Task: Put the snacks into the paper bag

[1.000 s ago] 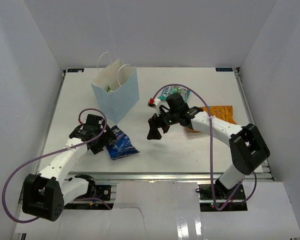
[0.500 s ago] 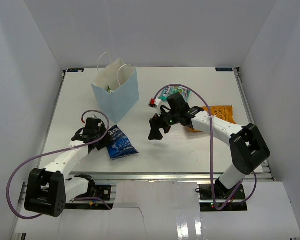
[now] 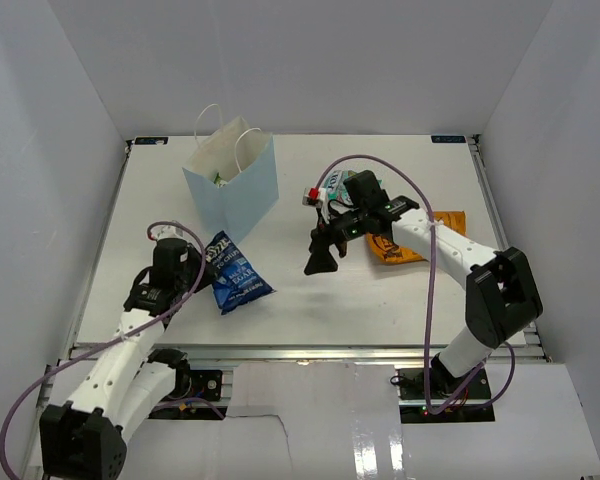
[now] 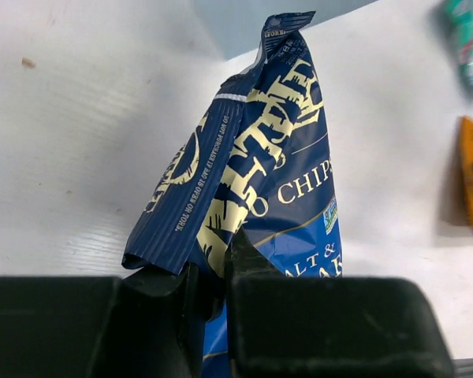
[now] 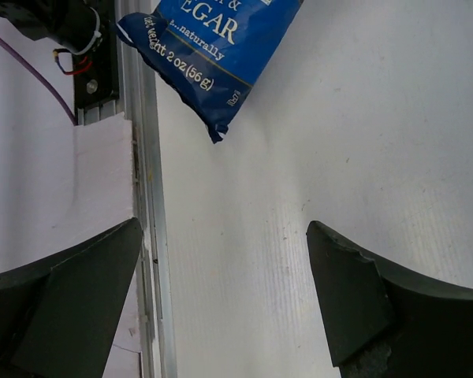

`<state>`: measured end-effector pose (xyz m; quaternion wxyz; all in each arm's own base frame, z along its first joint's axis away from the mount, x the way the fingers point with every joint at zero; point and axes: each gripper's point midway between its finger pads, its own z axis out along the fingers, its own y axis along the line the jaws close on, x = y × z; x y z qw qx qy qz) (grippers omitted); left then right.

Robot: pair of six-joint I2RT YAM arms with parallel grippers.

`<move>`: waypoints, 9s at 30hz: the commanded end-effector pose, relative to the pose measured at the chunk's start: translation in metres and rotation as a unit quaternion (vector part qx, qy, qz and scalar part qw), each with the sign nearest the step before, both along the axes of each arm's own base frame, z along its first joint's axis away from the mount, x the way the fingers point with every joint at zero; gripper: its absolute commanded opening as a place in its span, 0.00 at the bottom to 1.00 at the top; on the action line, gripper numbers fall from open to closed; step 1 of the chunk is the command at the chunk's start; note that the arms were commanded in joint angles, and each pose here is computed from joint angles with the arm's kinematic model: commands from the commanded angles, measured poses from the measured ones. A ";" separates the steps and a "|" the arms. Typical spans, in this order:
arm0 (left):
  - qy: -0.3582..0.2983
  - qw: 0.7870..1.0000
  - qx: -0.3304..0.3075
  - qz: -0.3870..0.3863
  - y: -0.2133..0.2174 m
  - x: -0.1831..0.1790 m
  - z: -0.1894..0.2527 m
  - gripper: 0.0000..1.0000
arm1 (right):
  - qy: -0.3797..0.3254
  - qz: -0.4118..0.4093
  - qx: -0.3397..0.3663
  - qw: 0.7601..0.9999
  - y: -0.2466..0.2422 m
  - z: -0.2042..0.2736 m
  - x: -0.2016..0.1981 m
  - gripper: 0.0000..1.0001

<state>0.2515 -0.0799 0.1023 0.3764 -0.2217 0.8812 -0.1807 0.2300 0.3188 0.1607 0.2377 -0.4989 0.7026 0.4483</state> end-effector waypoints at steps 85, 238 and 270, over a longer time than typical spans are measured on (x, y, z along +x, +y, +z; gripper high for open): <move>-0.326 0.944 0.003 -0.051 -0.001 0.002 0.259 0.98 | -0.024 -0.529 -0.143 0.836 -0.149 -0.037 0.311 0.91; -0.305 0.879 0.356 -0.085 0.008 0.179 0.334 0.01 | 0.078 -0.047 0.156 0.984 -0.097 0.056 0.085 0.72; -0.202 0.824 0.476 -0.231 0.001 0.215 0.206 0.26 | 0.087 -0.050 0.164 0.981 -0.103 0.054 0.084 0.73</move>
